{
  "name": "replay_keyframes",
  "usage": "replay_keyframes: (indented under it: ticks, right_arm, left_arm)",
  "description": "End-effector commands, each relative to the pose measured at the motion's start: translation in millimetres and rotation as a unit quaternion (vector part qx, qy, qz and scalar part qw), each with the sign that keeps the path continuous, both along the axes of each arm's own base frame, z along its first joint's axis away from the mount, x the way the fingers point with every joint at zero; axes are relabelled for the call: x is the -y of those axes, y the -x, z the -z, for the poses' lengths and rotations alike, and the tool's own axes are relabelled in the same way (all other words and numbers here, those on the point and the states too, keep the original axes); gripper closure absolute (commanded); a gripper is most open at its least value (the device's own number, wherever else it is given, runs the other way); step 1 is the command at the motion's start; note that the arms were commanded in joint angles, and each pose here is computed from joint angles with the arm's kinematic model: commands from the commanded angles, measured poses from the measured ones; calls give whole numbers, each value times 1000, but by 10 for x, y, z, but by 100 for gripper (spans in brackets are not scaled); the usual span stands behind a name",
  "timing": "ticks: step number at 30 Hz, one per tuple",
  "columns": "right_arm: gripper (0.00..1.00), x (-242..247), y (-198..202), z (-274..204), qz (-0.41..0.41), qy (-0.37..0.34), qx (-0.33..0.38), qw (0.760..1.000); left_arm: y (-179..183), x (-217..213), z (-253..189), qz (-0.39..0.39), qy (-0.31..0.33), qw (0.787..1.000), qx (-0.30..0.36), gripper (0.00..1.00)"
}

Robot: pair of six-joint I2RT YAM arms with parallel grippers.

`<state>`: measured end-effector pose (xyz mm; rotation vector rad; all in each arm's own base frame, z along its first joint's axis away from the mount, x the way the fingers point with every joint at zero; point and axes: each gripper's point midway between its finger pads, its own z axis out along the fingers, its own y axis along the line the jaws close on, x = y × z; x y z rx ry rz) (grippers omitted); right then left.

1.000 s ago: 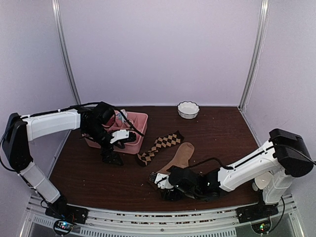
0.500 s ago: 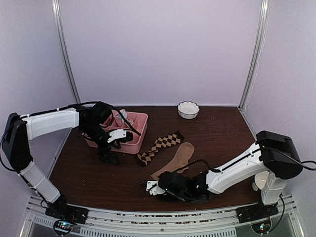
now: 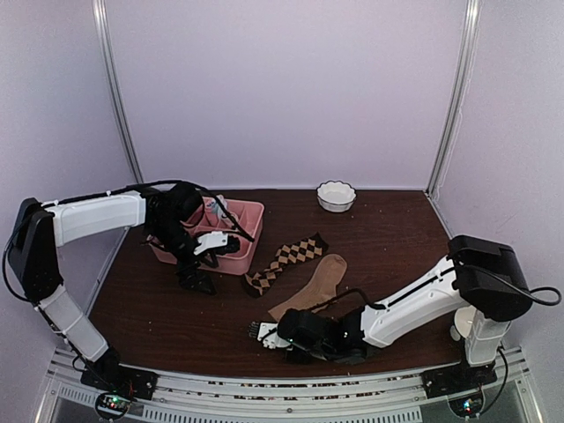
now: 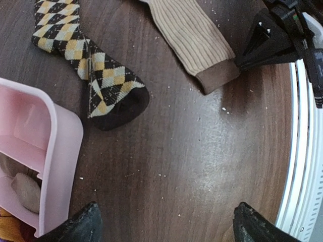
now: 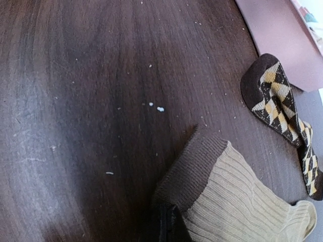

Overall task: Roll the socks
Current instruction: Roll the sock at the center of the board.

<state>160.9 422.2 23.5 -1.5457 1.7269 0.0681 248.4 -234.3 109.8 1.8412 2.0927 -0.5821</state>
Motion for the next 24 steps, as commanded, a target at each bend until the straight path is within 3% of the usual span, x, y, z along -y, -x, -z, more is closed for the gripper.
replay_keyframes:
  ticks: [1, 9, 15, 20, 24]
  right_arm:
    - [100, 205, 38, 39, 44, -36, -65, 996]
    - [100, 367, 65, -153, 91, -177, -219, 955]
    - [100, 509, 110, -146, 109, -238, -302, 917]
    - [100, 638, 25, -143, 132, -301, -371, 869]
    - [100, 721, -74, -184, 146, -347, -408, 832]
  left_arm:
    - [191, 205, 33, 64, 10, 998, -2, 8]
    - [366, 674, 244, 158, -4, 987, 36, 13]
    - [491, 1079, 309, 212, 23, 971, 111, 18]
    - [615, 1346, 329, 247, 27, 965, 89, 24]
    - [788, 1496, 419, 296, 10, 952, 75, 38]
